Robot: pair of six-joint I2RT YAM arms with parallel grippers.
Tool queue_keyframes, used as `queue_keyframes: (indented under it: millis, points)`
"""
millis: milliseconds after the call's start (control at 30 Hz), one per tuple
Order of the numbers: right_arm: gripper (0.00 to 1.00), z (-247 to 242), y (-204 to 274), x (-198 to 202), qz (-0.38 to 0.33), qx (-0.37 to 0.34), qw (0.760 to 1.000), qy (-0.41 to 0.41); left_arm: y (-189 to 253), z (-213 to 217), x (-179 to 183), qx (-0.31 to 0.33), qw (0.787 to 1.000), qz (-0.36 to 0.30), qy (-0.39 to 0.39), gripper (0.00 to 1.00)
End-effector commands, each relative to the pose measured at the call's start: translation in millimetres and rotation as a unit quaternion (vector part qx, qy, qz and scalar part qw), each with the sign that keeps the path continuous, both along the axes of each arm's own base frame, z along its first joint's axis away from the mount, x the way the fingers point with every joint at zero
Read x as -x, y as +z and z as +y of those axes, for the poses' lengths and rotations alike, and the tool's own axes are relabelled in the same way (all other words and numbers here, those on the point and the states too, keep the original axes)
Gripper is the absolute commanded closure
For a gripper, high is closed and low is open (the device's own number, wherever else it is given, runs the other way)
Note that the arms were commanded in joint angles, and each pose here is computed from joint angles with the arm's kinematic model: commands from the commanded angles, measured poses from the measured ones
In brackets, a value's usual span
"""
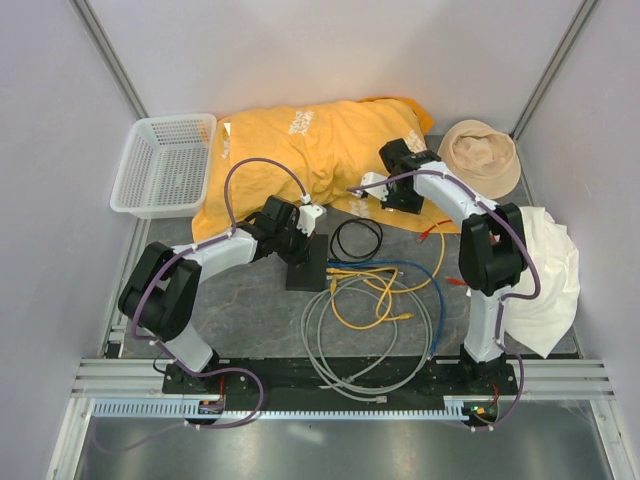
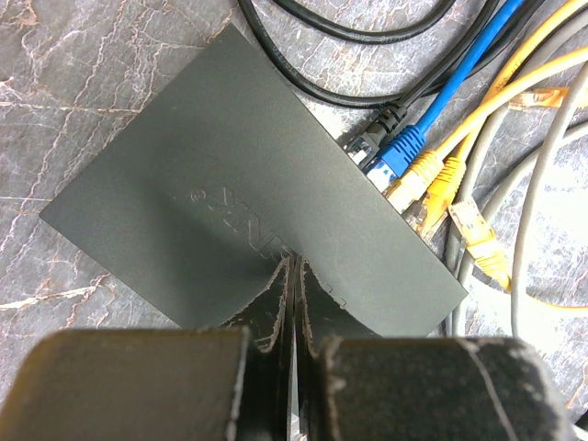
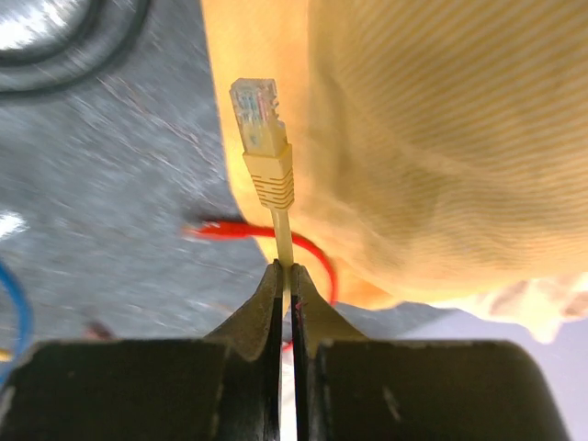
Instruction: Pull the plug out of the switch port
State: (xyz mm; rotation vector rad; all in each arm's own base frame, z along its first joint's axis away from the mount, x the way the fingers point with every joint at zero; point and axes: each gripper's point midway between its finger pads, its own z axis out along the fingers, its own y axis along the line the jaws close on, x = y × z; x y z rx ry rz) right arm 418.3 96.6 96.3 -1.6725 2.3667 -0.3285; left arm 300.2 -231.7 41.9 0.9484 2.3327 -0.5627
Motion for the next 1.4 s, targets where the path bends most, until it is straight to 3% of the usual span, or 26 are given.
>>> queue_keyframes:
  millis: [0, 200, 367, 700, 733, 800, 833, 900, 933, 1000, 1067, 1100, 1233, 1267, 1333, 1367]
  points:
    - [0.96, -24, 31, -20, -0.078, 0.086, 0.991, 0.065, -19, 15, 17, -0.04, 0.999, 0.026, -0.01, 0.98]
    - [1.0, -26, 49, -28, -0.121, 0.128, 0.966, 0.188, -19, 16, 17, -0.041, 0.999, 0.026, -0.009, 0.98]
    - [1.0, -33, 57, -21, -0.1, 0.127, 0.945, 0.286, -18, 16, 16, -0.041, 0.999, 0.023, -0.011, 0.99]
    - [0.98, -71, 25, -18, -0.042, 0.165, 0.93, 0.324, -17, 16, 17, -0.039, 0.999, 0.021, -0.011, 0.98]
    - [0.88, -71, 23, -17, -0.04, 0.162, 0.932, 0.321, -18, 16, 17, -0.04, 0.999, 0.022, -0.011, 0.98]
    - [0.82, -69, 18, -17, -0.04, 0.147, 0.939, 0.308, -17, 16, 17, -0.039, 0.999, 0.021, -0.011, 0.99]
    - [0.69, -64, 16, -15, -0.04, 0.131, 0.942, 0.307, -17, 16, 17, -0.039, 0.999, 0.021, -0.009, 0.99]
    - [0.55, -61, 13, -12, -0.036, 0.112, 0.948, 0.296, -17, 16, 17, -0.04, 0.999, 0.02, -0.01, 0.98]
    - [0.42, -57, 16, -11, -0.039, 0.095, 0.954, 0.281, -16, 16, 16, -0.039, 0.999, 0.019, -0.01, 0.98]
    - [0.25, -45, 27, -18, -0.059, 0.058, 0.96, 0.266, -17, 16, 15, -0.041, 0.999, 0.019, -0.009, 0.98]
    - [0.14, -35, 31, -21, -0.069, 0.02, 0.969, 0.236, -18, 16, 15, -0.041, 0.999, 0.019, -0.009, 0.98]
    - [0.02, -32, 45, -29, -0.089, 0.008, 0.97, 0.224, -18, 16, 16, -0.041, 0.999, 0.02, -0.009, 0.98]
    - [0.02, 2, 72, -42, -0.126, -0.114, 0.975, 0.146, -17, 17, 15, -0.041, 0.999, 0.019, -0.008, 0.98]
    - [0.02, 11, 76, -40, -0.124, -0.171, 0.975, 0.066, -17, 17, 16, -0.042, 0.999, 0.019, -0.007, 0.98]
    - [0.02, 34, 93, -49, -0.13, -0.265, 0.955, -0.003, -15, 19, 14, -0.045, 0.999, 0.017, 0.0, 0.98]
    - [0.02, 42, 94, -44, -0.105, -0.322, 0.937, -0.081, -14, 19, 14, -0.047, 0.999, 0.019, 0.003, 0.98]
